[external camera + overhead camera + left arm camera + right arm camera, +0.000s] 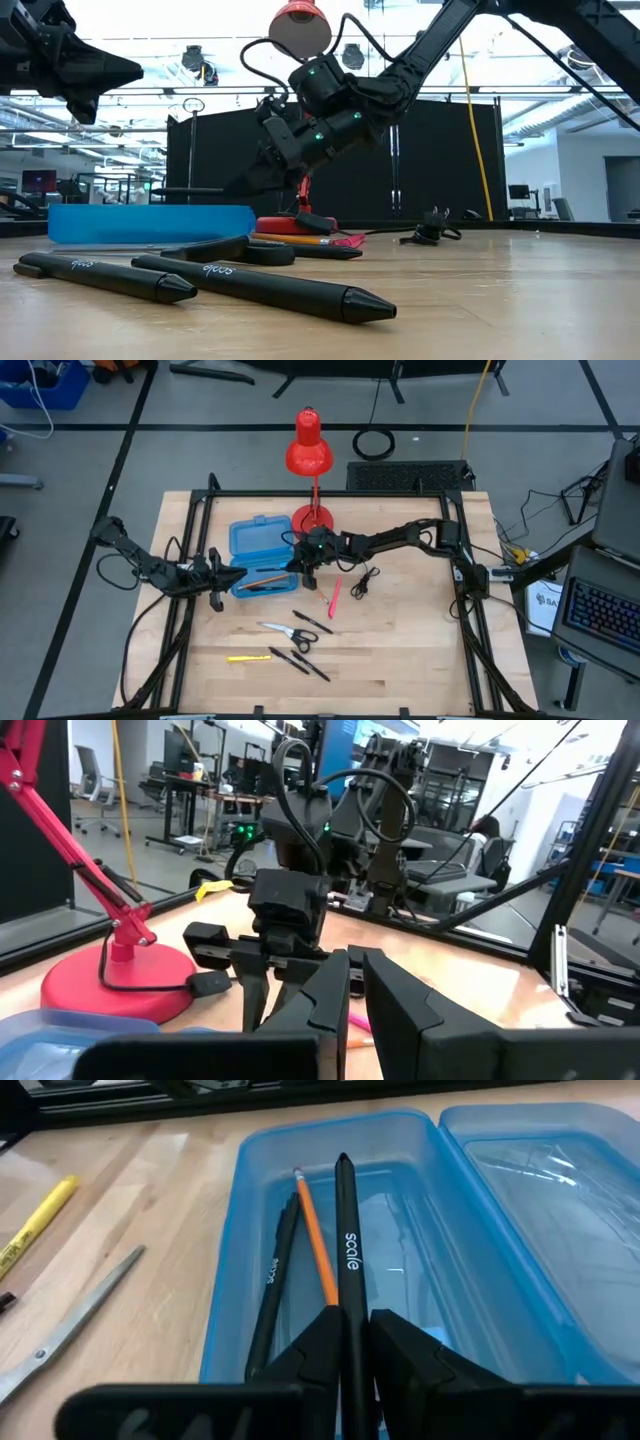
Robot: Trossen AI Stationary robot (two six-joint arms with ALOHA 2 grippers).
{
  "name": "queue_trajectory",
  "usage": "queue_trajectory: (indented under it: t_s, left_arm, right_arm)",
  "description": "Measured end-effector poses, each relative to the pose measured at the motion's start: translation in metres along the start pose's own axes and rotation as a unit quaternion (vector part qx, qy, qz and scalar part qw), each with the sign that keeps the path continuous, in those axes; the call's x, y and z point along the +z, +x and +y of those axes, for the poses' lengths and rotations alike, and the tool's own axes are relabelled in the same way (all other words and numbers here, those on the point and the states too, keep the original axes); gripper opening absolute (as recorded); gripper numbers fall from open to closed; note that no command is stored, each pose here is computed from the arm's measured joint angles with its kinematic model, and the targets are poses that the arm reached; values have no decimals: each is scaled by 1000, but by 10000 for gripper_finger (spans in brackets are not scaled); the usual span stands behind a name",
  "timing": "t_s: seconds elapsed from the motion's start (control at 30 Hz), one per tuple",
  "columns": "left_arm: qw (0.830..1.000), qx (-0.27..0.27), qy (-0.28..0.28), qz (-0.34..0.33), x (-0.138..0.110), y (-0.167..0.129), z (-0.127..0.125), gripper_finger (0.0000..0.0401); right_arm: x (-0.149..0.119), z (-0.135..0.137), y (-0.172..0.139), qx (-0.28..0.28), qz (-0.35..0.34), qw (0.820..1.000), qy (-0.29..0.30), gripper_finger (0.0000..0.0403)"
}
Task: Pick & place school supplies into a supply box
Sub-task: Put the black pen into the blue supply box
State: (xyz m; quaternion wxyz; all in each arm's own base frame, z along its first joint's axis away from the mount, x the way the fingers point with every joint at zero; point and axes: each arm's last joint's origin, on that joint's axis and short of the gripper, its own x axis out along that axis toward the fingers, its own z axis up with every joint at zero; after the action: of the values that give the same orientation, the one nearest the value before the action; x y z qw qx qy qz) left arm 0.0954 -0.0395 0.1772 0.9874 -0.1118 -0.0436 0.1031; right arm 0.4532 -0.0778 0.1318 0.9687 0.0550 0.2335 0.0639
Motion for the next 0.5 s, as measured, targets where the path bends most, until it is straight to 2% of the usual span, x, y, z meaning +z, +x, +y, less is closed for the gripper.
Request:
queue_trajectory:
  t_s: [0.27,0.4,0.5]
  left_arm:
    - [1000,1,3,2,-1,0,0,37]
    - [1000,1,4,4,-1,0,0,37]
    - [1000,1,4,3,-1,0,0,37]
  right_arm:
    - [5,6,2,5,-24,1000,-20,51]
    - [11,12,3,10,-53,998,-34,75]
    - [11,13,3,10,-51,999,-18,105]
